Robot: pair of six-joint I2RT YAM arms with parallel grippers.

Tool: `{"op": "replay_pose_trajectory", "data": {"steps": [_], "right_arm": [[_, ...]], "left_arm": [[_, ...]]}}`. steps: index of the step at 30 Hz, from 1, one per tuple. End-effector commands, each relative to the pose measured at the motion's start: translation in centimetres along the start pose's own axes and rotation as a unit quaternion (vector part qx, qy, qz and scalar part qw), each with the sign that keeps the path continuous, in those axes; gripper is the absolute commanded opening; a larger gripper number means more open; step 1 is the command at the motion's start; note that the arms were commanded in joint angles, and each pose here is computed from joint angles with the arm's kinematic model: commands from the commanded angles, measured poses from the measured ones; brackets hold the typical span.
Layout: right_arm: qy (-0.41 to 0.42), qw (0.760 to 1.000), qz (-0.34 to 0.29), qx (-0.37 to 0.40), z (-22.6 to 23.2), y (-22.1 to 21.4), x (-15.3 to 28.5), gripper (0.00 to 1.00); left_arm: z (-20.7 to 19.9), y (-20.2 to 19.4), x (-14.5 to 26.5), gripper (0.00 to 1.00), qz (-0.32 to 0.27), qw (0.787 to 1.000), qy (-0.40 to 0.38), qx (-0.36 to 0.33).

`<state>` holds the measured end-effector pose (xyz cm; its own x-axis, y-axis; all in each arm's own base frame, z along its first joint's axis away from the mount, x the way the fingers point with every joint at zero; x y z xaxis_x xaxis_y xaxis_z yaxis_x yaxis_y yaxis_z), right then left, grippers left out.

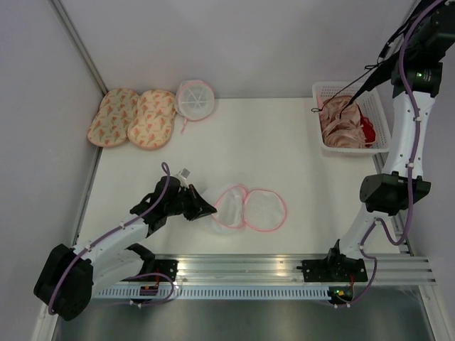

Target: Unzip the laundry bag and remove the bra

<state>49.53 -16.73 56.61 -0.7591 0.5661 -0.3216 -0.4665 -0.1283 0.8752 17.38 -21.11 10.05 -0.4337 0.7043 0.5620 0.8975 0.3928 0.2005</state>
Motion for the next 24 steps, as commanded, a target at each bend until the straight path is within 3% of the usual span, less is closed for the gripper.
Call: {"op": "replay_pose_trajectory", "data": {"steps": [1,6,12,24], "right_arm": [[0.028,0.996,-0.07,-0.037,0.9,5.3,0.0,0.0],[0.03,0.995,-0.078,-0.047,0.2,5.6,-0.8,0.0],[0.035,0.997,-0.051,-0.051,-0.3,2.4,-2.1,0.01],[0.06,0.987,0.15,-0.018,-1.6,-17.6,-3.7,0.0]], "left_arm": [[-1.8,1.0,0.0,0.02,-0.011,1.0,-0.015,0.004],[-2.3,1.2,0.1,0.02,-0.01,1.0,-0.018,0.003],[-2.4,1.4,0.1,0.02,-0.013,1.0,-0.017,0.005],[-1.4,0.8,-0.2,0.02,-0.008,1.0,-0.009,0.011]]}}
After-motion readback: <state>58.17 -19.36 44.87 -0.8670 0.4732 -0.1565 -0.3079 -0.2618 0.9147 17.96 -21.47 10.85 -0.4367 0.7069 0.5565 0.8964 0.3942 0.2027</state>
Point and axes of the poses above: each gripper's point midway between its finger pads, its own x axis back along the fingers, its own z axis along the line the jaws close on, y = z × x, the point moved 2 cm from there along x, back along the fingers, and after that the axes turned 1 degree about x, right-handed, at the moved point
